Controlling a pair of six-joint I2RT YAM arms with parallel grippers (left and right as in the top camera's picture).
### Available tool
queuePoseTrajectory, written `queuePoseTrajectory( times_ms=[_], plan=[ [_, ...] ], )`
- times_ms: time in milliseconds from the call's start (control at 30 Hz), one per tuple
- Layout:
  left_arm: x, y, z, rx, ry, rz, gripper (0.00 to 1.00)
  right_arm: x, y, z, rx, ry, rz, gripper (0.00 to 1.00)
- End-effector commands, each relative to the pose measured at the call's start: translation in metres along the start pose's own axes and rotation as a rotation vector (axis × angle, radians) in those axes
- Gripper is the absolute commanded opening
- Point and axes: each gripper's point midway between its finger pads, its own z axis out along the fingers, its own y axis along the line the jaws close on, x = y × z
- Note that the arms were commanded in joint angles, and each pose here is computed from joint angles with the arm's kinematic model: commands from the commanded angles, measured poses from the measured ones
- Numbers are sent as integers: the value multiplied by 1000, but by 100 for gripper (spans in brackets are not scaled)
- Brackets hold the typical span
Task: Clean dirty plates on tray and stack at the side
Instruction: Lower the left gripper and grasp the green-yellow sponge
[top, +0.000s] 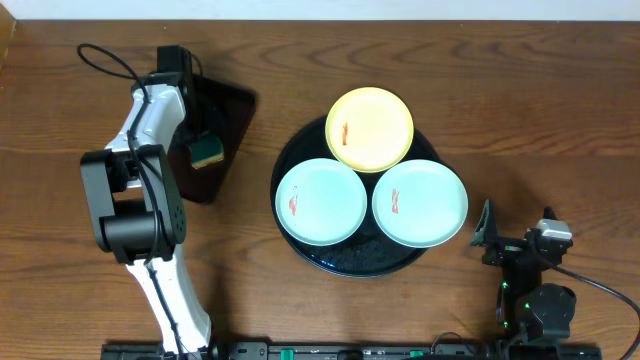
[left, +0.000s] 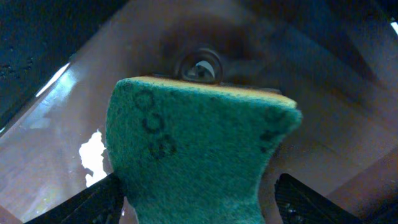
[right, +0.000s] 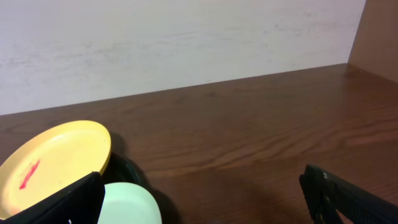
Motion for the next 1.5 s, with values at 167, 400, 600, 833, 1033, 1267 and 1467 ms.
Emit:
queuePoseTrajectory(
  times_ms=[167,400,600,833,1033,1267,1467],
  plan=[
    [11,12,13,-28,38,-7,77,1,0,0,1,2,-15,99],
    [17,15,15,-35,58,-6,67,1,0,0,1,3,-15,99],
    [17,15,15,-35,57,-5,48,1,0,0,2,3,-15,99],
    [0,10,-14,-7,-14,-9,8,1,0,0,1,3,-15,99],
    [-22,5,-69,43,-140,-18,8,1,0,0,1,3,-15,99],
    [-39,0,-134,108,-288,-27,7,1,0,0,1,3,-15,99],
    [-46,-2,-144,125,-334,-28,7,1,0,0,1,3,-15,99]
  ],
)
